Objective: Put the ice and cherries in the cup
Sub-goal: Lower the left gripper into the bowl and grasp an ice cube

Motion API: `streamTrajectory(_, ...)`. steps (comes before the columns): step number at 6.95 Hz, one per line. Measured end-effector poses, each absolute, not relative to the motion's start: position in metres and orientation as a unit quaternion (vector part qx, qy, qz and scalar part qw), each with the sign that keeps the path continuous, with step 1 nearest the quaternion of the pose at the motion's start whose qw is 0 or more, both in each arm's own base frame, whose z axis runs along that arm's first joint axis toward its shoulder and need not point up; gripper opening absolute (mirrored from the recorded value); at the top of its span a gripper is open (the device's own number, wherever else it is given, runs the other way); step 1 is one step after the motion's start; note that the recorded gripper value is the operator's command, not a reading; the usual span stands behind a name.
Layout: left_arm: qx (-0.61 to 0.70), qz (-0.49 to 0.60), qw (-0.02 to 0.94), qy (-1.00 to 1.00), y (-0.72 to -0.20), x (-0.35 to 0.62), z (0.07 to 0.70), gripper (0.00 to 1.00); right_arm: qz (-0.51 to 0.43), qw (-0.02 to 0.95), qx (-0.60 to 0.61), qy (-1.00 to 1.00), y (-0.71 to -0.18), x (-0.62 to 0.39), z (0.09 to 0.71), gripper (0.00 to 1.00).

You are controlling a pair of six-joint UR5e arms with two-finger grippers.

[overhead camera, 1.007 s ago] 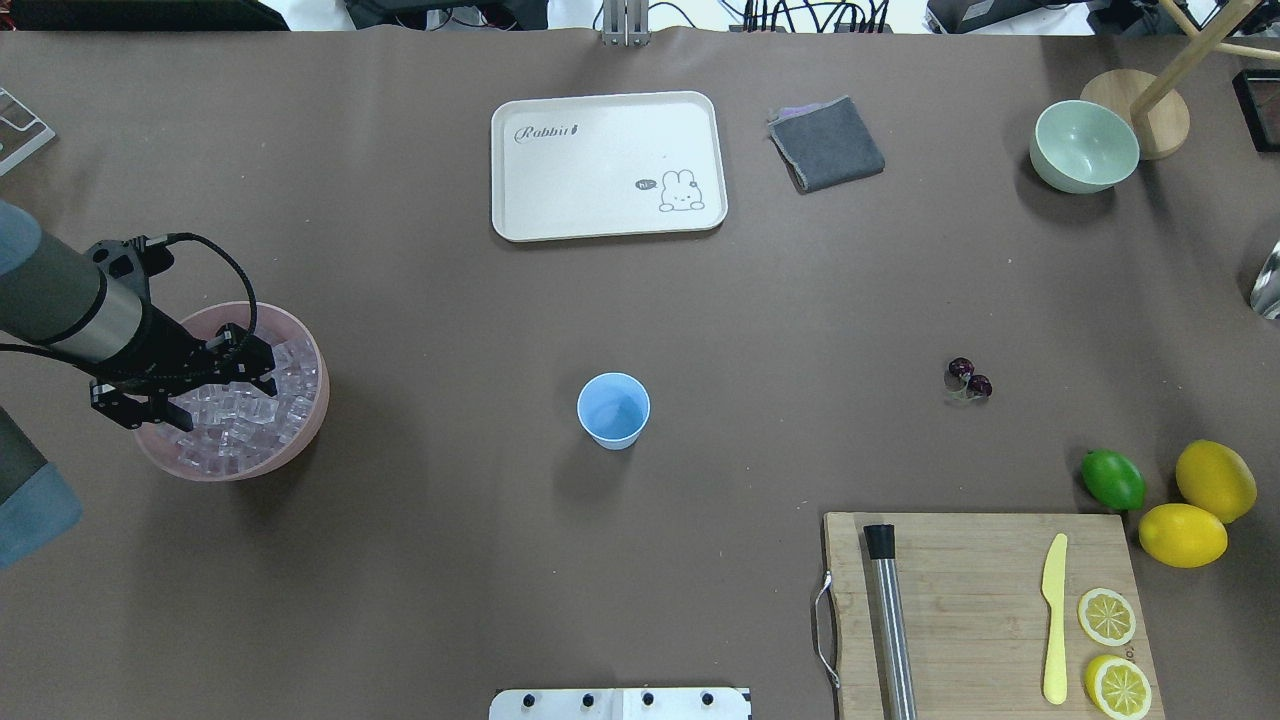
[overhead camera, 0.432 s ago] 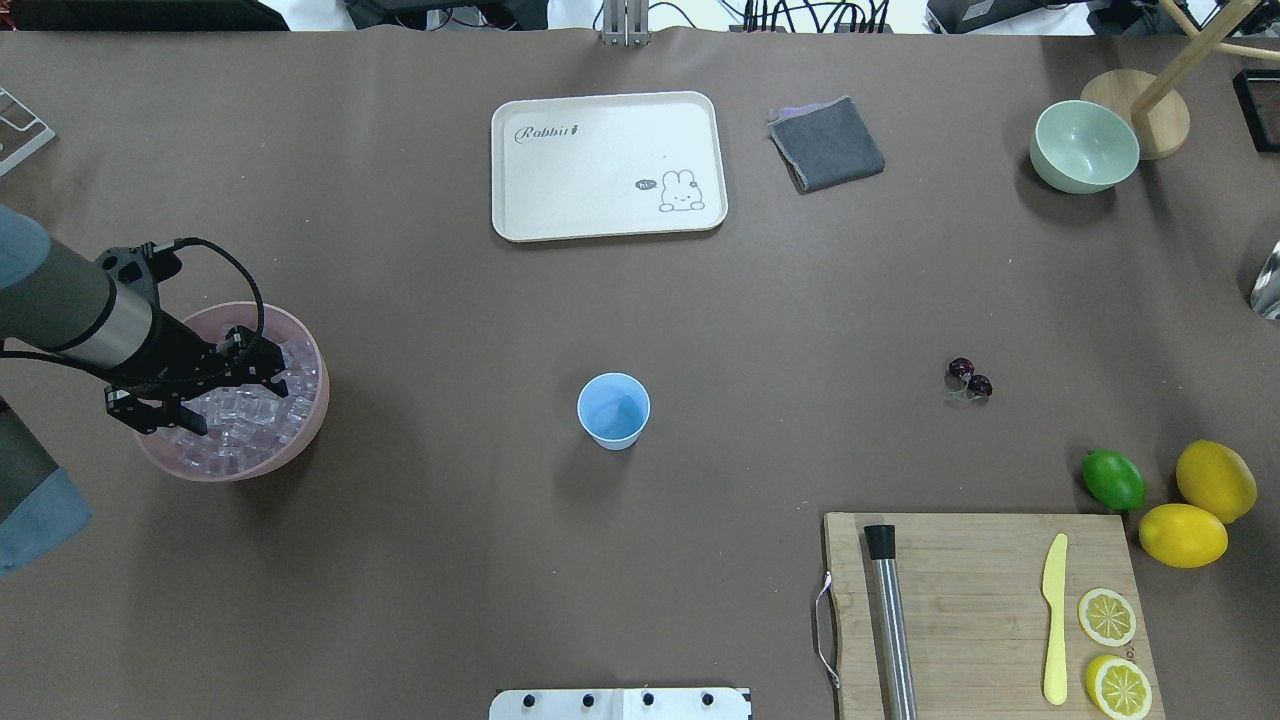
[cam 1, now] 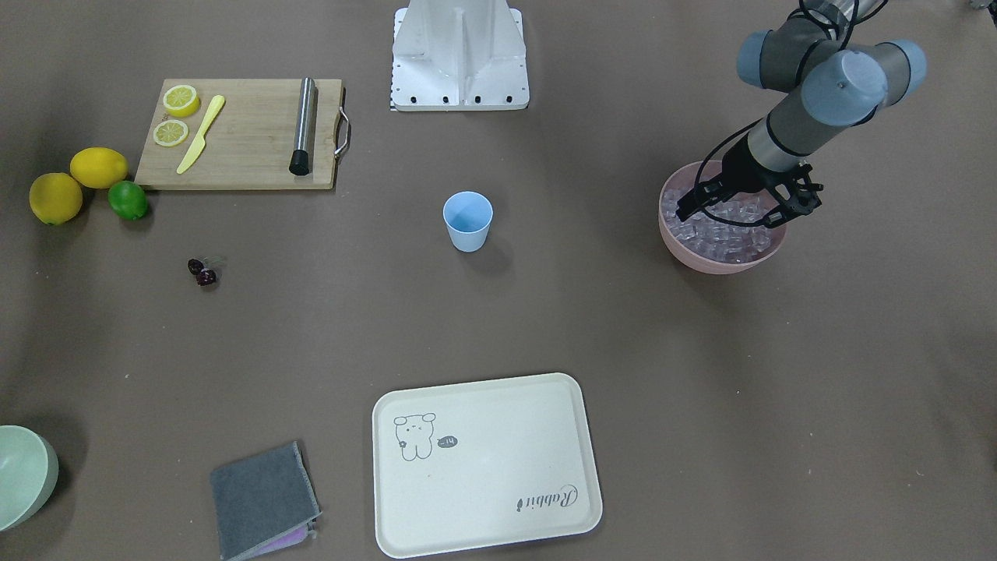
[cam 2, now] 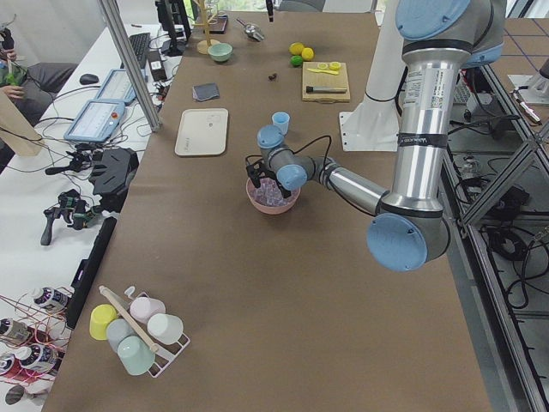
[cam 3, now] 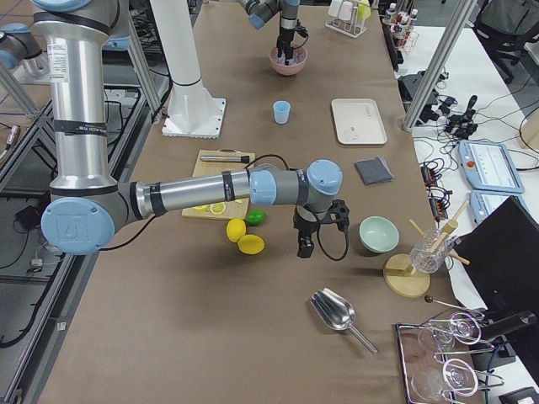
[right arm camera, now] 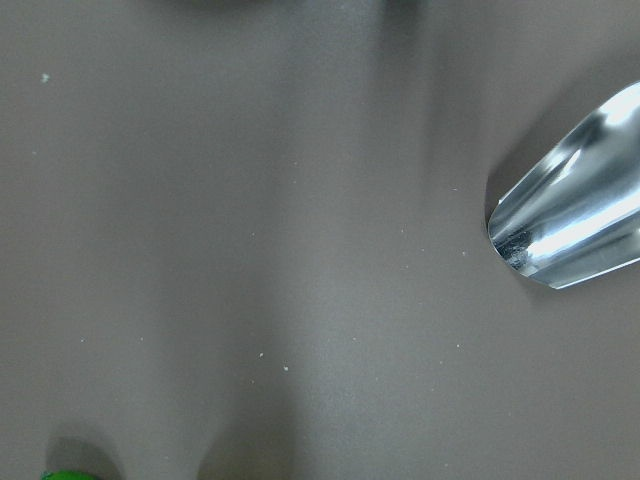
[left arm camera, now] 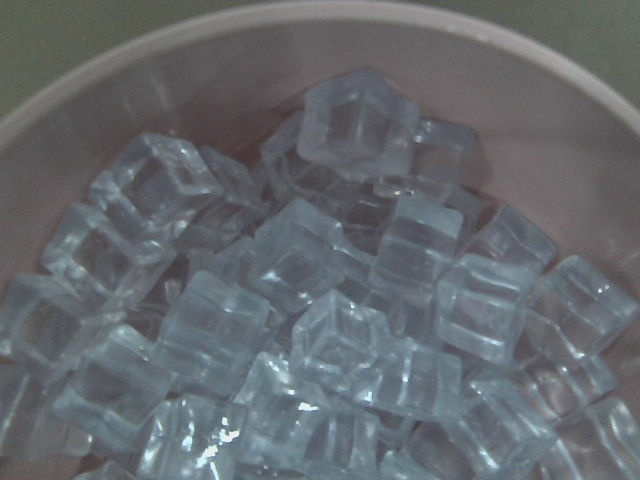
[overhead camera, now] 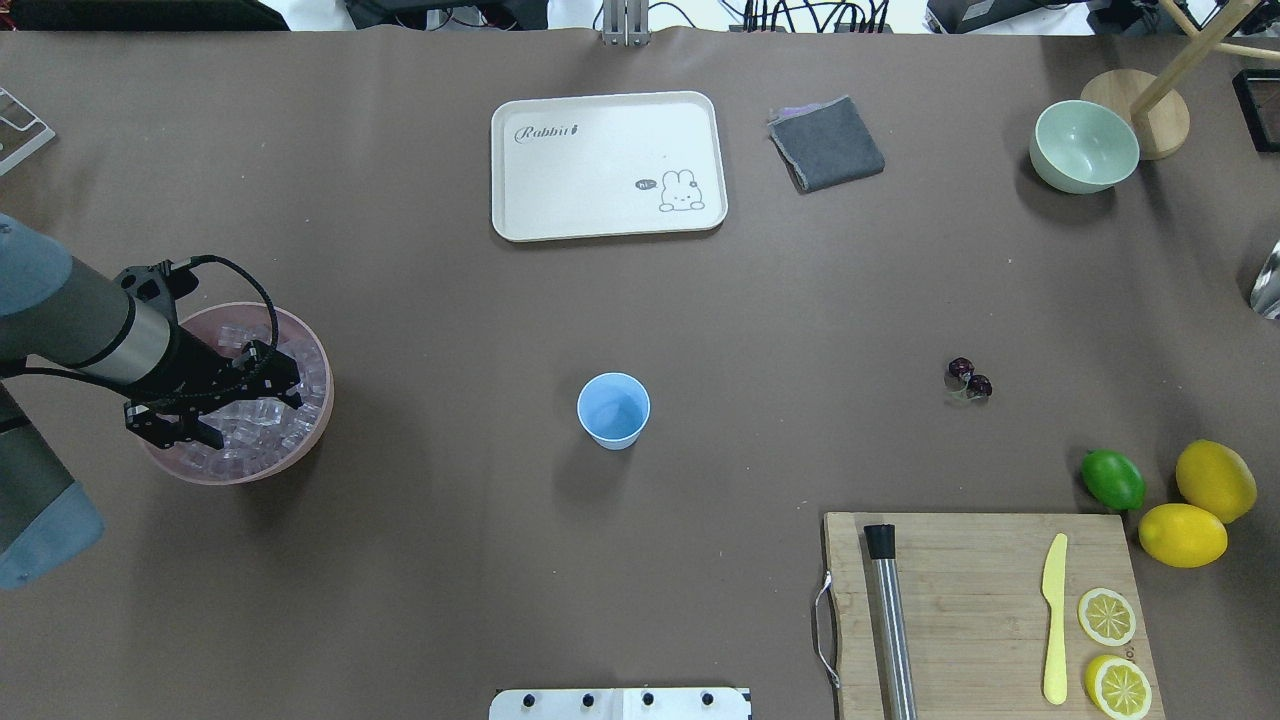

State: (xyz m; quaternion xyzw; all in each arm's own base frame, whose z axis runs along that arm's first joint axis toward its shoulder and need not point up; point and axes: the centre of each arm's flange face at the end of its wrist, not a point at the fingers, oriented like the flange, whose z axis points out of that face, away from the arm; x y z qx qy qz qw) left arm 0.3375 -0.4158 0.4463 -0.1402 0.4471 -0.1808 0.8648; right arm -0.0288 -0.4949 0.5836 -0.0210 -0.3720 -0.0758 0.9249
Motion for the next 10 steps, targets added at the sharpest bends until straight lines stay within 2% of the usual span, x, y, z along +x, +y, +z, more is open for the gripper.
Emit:
streamTrajectory(2,-0.142,-0.179,0.864,0.449,-0.415,0.339,0.445,0.54,-0.076,0.925,-0.021,-0.372,-0.495,-0.029,0.584,1.0)
streamTrajectory(3,-0.148,-0.175,0.862,0.452,-0.414,0.339,0.443,0.52,-0.076,0.925,-0.021,-0.372,-0.495,-0.029,0.584,1.0)
streamTrajectory(4,-0.157,-0.169,0.86,0.456,-0.413,0.338,0.44,0.42,-0.076,0.925,-0.022,-0.372,-0.495,-0.029,0.584,1.0)
streamTrajectory(5,-0.162,-0.168,0.858,0.457,-0.414,0.336,0.44,0.27,-0.076,0.925,-0.021,-0.372,-0.495,-0.029,0.584,1.0)
streamTrajectory(6,-0.163,-0.168,0.857,0.458,-0.415,0.334,0.439,0.18,-0.076,0.925,-0.021,-0.372,-0.495,-0.03,0.584,1.0)
streamTrajectory(10,-0.172,-0.177,0.849,0.468,-0.426,0.314,0.436,0.04,-0.077,0.925,-0.021,-0.372,-0.495,-0.03,0.583,1.0)
